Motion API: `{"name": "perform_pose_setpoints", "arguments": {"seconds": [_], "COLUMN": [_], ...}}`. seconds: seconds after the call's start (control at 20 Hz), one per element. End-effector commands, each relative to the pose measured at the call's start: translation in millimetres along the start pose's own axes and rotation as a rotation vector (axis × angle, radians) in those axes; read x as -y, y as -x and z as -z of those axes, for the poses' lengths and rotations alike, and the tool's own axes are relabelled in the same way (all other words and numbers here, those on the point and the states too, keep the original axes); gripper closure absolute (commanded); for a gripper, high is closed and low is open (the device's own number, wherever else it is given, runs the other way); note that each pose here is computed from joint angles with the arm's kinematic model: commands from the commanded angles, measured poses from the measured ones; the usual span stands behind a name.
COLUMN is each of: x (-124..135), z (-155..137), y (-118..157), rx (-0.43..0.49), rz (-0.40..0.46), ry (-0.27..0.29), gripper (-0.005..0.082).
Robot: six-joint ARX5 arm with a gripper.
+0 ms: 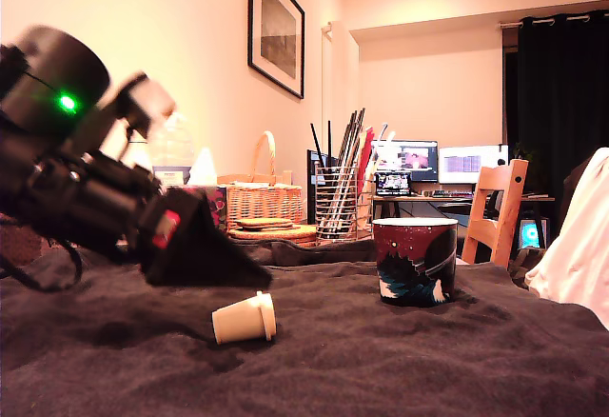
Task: Pick up the coffee capsules on the table and drop them inside the coffee cup
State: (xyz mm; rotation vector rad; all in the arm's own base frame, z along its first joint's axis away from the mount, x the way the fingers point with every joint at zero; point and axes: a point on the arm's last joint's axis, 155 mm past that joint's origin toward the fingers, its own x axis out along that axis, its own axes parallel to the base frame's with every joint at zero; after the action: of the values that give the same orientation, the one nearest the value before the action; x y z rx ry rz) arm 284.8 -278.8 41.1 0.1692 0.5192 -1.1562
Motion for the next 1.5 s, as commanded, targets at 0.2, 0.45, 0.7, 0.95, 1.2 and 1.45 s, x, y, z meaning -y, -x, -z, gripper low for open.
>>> {"name": "perform_pose_setpoints", "arguments": {"seconds": [0.2,0.45,0.7,0.95,1.2,1.45], "x": [-3.0,-4.6,-8.2,-8.9,-7.4,-6.5], "z": [21.1,31.6,40.6,39.6,23.2,-17.4], "y": [-12.8,-13.1,-11.8,-11.7,-12.5,-7.2], "rx": [-0.073,-0.116,-0.153,-0.151,-0.113,-0.025], "rz": [0.021,0.010,-0.016,-0.019,0.002,0.017], "ry": [0.028,0.054,0.071,0.069,0.063,0.032], "gripper": [0.0256,0.0319,0.0528,0.0627,0.0627,0.0627]}}
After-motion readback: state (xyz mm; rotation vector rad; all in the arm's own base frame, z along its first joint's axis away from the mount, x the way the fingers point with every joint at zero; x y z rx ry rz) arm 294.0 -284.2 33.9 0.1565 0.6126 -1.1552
